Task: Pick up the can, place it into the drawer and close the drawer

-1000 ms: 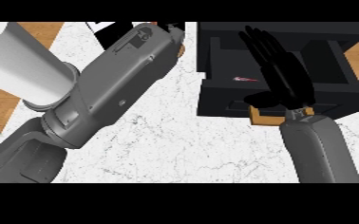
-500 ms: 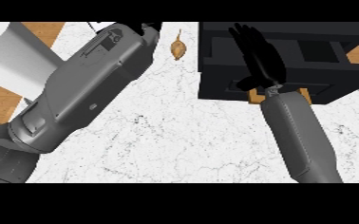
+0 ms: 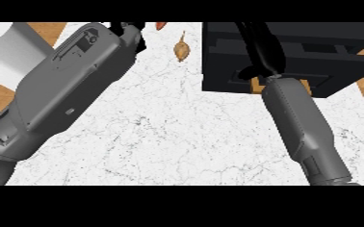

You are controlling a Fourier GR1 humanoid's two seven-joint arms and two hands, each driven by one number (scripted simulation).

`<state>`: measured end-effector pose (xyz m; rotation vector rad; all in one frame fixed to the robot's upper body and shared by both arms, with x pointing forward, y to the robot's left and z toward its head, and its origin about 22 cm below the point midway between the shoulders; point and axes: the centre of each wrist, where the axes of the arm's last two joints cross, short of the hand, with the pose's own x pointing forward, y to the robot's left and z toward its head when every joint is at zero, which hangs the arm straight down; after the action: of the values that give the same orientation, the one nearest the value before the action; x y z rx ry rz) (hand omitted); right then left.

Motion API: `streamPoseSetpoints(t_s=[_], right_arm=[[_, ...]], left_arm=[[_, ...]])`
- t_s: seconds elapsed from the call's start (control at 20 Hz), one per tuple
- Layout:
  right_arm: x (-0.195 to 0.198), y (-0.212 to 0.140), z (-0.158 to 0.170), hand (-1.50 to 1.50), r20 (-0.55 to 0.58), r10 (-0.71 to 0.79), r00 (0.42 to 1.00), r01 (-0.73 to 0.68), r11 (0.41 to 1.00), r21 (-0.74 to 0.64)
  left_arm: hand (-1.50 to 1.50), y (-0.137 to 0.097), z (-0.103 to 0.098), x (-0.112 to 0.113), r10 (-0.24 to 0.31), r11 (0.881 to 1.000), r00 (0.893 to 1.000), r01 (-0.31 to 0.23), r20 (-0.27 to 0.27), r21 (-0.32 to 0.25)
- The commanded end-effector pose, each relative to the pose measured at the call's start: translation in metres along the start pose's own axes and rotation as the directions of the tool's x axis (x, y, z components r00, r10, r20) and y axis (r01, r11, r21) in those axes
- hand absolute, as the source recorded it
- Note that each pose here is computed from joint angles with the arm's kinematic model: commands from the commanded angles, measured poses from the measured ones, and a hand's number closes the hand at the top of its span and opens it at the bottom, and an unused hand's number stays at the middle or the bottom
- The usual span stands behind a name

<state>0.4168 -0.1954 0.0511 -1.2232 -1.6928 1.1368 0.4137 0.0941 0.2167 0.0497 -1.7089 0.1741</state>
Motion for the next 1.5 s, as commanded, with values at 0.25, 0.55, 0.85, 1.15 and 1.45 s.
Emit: streamPoseSetpoints(t_s=[0.25,0.55,0.85,1.15,1.45], right_arm=[[-0.011,0.008,-0.016,-1.5,-0.067,0.026,0.997,-0.029,0.999,-0.04],[-0.014,-0.006,-0.034,-1.5,-0.087,0.043,0.995,-0.053,0.992,-0.114],[-0.014,-0.031,-0.057,-1.5,-0.103,0.071,0.992,-0.085,0.986,-0.141],[-0.016,-0.047,-0.069,-1.5,-0.119,0.064,0.991,-0.079,0.989,-0.122],[-0.001,-0.055,-0.081,-1.5,-0.044,-0.178,0.983,0.173,0.98,-0.095]], left_arm=[[-1.5,0.016,0.005,0.001,0.0,1.0,1.0,0.0,0.012,0.004],[-1.5,0.017,0.011,0.009,0.007,1.0,1.0,-0.007,0.009,-0.014],[-1.5,0.028,0.006,0.01,0.006,1.0,1.0,-0.005,0.021,-0.024],[-1.5,0.021,0.019,0.004,-0.005,1.0,1.0,0.005,0.003,-0.024],[-1.5,0.024,0.024,0.011,0.006,0.998,1.0,-0.006,0.006,-0.058]])
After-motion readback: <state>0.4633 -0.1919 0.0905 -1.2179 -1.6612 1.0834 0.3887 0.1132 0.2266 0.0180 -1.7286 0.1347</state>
